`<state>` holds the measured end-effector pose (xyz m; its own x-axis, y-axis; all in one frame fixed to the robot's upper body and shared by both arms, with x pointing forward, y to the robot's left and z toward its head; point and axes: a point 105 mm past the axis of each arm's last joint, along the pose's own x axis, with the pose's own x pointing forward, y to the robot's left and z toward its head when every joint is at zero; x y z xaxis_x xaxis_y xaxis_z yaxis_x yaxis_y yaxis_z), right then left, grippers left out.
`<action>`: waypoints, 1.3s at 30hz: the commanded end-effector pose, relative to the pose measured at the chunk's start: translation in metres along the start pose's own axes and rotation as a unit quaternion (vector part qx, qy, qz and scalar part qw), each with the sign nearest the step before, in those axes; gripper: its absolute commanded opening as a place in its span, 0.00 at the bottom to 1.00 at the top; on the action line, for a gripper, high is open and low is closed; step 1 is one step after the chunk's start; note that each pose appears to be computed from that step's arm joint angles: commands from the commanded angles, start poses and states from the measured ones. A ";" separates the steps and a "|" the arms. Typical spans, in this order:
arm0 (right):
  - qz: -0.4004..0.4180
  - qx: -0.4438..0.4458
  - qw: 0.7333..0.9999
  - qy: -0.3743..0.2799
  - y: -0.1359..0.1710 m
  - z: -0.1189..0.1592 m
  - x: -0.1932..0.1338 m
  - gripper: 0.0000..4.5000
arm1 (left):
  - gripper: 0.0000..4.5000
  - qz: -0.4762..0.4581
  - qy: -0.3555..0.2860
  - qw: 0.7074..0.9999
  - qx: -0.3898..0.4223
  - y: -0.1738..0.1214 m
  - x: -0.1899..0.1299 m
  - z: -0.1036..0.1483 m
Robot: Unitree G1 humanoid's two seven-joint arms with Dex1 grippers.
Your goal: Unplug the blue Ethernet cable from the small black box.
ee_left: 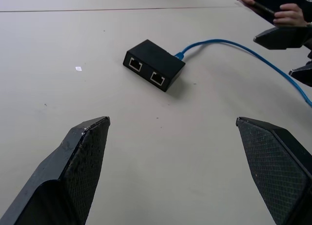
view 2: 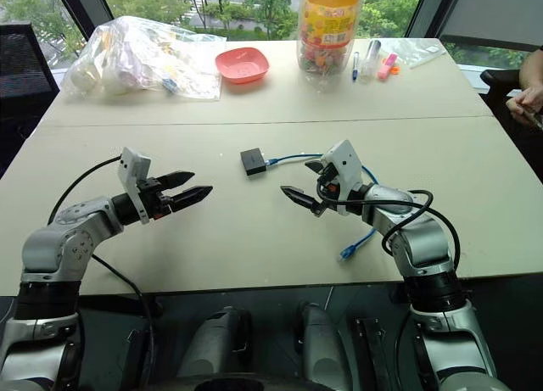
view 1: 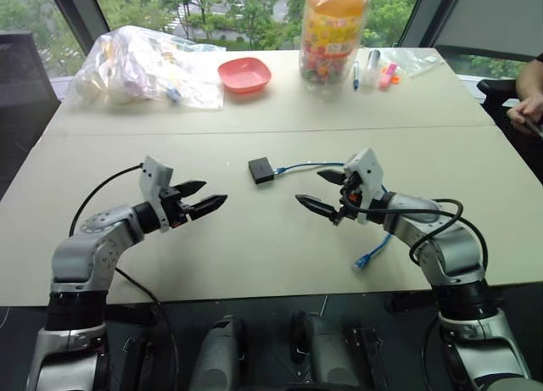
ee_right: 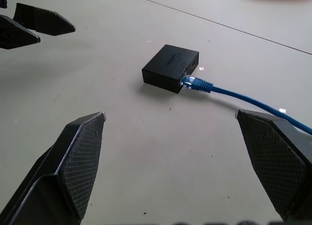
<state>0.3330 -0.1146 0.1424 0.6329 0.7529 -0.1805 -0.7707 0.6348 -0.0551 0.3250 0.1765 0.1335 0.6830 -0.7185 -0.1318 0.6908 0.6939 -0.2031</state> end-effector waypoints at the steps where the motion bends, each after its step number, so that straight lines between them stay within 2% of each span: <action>1: 0.004 -0.016 1.000 -0.018 0.001 0.011 0.001 1.00 | 0.96 -0.006 -0.013 1.000 0.016 -0.002 -0.003 0.007; 10: -0.001 -0.017 1.000 -0.020 0.001 0.010 0.001 1.00 | 0.96 -0.004 -0.006 1.000 0.025 -0.001 0.000 0.007; 14: -0.016 -0.025 0.999 -0.021 -0.005 0.010 0.002 1.00 | 0.96 0.028 -0.005 0.998 0.056 0.012 0.004 0.011; 20: -0.029 -0.045 0.999 -0.011 -0.041 0.010 0.032 1.00 | 0.96 0.038 0.017 0.992 0.117 0.035 0.007 0.026; 23: -0.022 -0.050 0.999 -0.002 -0.057 0.012 0.054 1.00 | 0.96 0.023 0.011 0.991 0.131 0.035 0.004 0.042; 28: -0.001 -0.086 0.995 0.053 -0.062 0.003 0.088 1.00 | 0.96 0.025 -0.010 0.989 0.147 0.029 -0.001 0.064; 34: 0.042 -0.132 0.977 0.161 -0.041 -0.031 0.107 1.00 | 0.96 0.048 -0.005 0.990 0.133 0.019 -0.013 0.043; 39: 0.065 -0.149 0.972 0.171 -0.027 -0.036 0.116 1.00 | 0.96 0.078 -0.011 0.991 0.112 0.014 -0.026 0.034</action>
<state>0.4356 -0.0587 0.1110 0.5674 0.6952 -0.4413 -0.8235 0.4772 -0.3069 0.3275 0.2050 0.1477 0.7700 -0.6110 -0.1836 0.6220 0.7830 0.0029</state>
